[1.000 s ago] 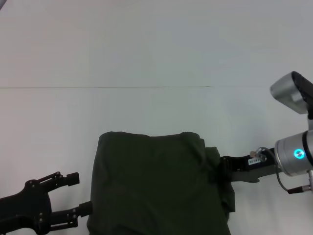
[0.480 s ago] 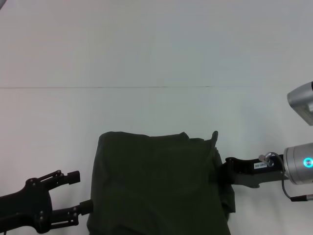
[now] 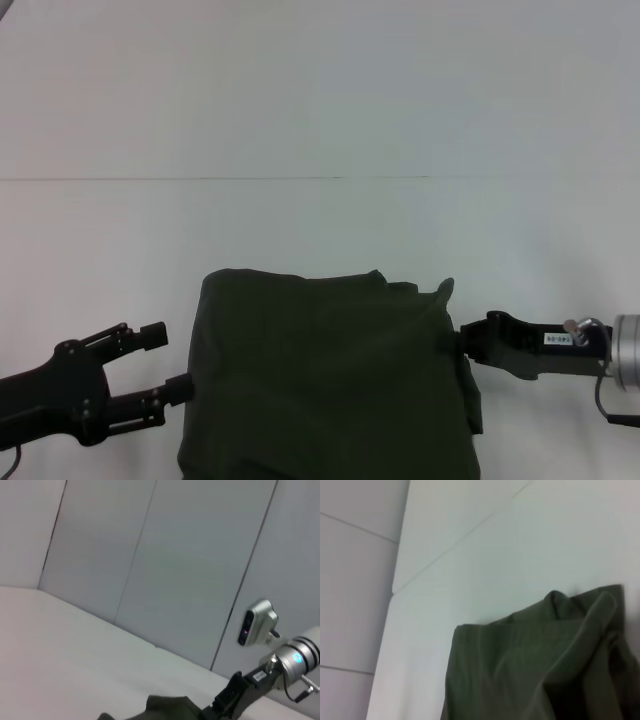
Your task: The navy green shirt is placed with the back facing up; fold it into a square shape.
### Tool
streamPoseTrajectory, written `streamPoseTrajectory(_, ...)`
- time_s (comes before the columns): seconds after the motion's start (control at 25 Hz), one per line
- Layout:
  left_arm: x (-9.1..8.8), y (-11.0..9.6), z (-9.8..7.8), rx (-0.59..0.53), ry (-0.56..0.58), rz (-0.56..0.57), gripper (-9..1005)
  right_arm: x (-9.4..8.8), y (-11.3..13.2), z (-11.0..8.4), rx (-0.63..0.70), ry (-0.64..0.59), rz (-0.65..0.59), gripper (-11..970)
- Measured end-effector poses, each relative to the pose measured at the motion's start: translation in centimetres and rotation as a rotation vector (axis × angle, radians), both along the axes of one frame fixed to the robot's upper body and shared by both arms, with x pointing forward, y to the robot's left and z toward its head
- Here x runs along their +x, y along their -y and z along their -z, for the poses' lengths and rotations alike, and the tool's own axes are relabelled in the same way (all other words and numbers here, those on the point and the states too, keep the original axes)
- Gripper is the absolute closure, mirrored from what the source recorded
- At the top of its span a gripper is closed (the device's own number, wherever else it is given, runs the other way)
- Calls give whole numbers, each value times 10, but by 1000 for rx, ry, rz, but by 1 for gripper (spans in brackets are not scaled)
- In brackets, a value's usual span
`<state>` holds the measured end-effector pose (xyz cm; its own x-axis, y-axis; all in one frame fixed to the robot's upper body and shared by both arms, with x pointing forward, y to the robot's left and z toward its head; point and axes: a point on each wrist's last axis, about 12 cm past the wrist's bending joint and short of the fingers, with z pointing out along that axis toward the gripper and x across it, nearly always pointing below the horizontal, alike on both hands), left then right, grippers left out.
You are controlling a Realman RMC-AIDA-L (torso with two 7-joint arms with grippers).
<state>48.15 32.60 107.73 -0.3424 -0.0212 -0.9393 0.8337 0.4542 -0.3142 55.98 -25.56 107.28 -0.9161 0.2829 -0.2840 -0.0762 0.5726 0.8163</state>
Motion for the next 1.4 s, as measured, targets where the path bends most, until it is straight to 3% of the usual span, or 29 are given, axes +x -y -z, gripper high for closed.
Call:
streamPoseTrajectory(0.2, 1, 1, -3, -38, -15, -11, 108, -9, 7, 13, 68, 15, 32, 928)
streamPoseTrajectory(0.44, 5, 2, -6, -69, -45, -16, 108, -14, 10, 15, 103, 49, 24, 920)
streamPoseTrajectory(0.64, 5, 4, -5, -87, -69, -18, 108, -19, 16, 13, 130, 52, 27, 865)
streamPoseTrajectory(0.84, 6, 6, -4, -139, -117, -26, 108, -34, 39, 14, 155, 75, 52, 809)
streamPoseTrajectory(0.92, 6, 7, -4, -158, -137, -30, 108, -40, 49, 10, 168, 140, 53, 787)
streamPoseTrajectory(1.12, 8, 11, -3, -201, -186, -31, 108, -47, 69, -6, 147, 411, -4, 481)
streamPoseTrajectory(1.24, 9, 12, -3, -212, -202, -34, 108, -39, 59, -18, 99, 558, -146, 330)
streamPoseTrajectory(1.4, 10, 12, -2, -225, -233, -46, 108, -25, 30, -27, 20, 750, -392, 305)
